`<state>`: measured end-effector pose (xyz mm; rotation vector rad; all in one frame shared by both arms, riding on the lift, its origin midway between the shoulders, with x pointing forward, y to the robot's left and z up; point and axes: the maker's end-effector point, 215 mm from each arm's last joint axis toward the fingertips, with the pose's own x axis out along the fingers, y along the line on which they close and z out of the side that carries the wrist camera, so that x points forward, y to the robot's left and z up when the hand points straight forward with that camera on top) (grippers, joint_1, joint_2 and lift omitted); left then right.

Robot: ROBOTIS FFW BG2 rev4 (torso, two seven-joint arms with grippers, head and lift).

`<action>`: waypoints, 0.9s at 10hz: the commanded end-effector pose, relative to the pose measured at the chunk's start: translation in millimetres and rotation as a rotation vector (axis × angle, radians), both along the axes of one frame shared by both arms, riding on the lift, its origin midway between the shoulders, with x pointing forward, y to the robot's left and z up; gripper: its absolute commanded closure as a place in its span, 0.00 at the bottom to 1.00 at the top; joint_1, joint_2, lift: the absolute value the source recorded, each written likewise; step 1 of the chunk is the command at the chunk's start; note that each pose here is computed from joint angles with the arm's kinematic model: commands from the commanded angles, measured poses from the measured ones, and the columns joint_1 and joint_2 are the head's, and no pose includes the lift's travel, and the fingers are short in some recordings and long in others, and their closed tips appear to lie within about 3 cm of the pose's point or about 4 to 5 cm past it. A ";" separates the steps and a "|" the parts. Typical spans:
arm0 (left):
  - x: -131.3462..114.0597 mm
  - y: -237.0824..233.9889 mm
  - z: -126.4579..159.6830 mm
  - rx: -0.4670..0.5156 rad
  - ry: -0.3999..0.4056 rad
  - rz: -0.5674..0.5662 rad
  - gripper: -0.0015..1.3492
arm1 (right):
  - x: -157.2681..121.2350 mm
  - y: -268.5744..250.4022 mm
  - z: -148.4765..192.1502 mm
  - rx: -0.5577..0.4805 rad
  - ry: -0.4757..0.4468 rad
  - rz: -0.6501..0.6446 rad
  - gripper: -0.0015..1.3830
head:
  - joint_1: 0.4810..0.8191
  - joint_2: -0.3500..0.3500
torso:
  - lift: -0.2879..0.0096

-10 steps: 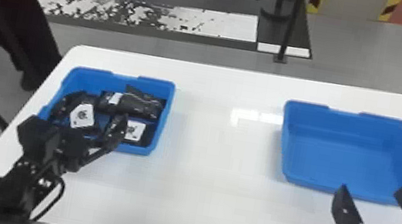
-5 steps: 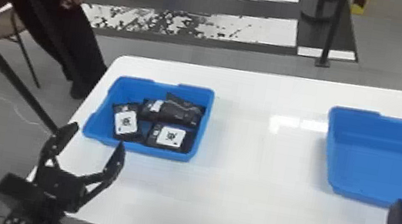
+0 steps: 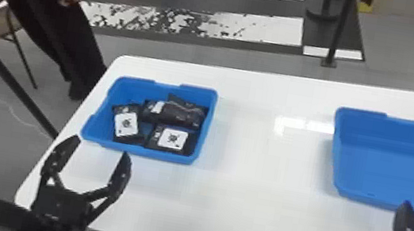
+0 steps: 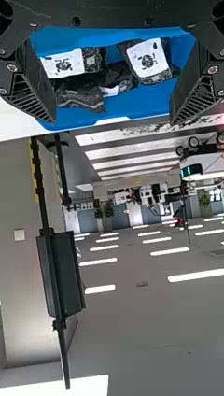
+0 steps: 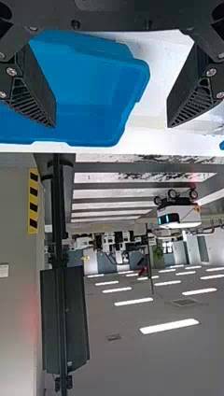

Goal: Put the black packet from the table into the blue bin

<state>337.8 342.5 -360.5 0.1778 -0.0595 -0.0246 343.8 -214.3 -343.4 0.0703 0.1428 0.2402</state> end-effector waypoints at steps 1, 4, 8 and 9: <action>-0.8 -1.4 0.8 -0.001 -0.004 0.002 0.10 | 0.2 -0.5 0.5 -0.001 -0.001 -0.001 0.10 | 0.63 0.81 | 0.60; 0.6 -5.9 -3.2 -0.031 0.004 0.000 0.10 | 1.0 -0.5 1.3 -0.001 -0.003 -0.001 0.10 | 0.63 0.80 | 0.60; 2.0 -7.7 -3.0 -0.041 0.002 -0.001 0.10 | 0.7 0.5 -0.5 -0.005 0.002 0.001 0.10 | 0.63 0.79 | 0.60; 2.2 -8.2 -4.4 -0.045 0.006 -0.001 0.10 | 1.5 0.8 0.4 -0.004 -0.001 0.002 0.10 | 0.63 0.79 | 0.60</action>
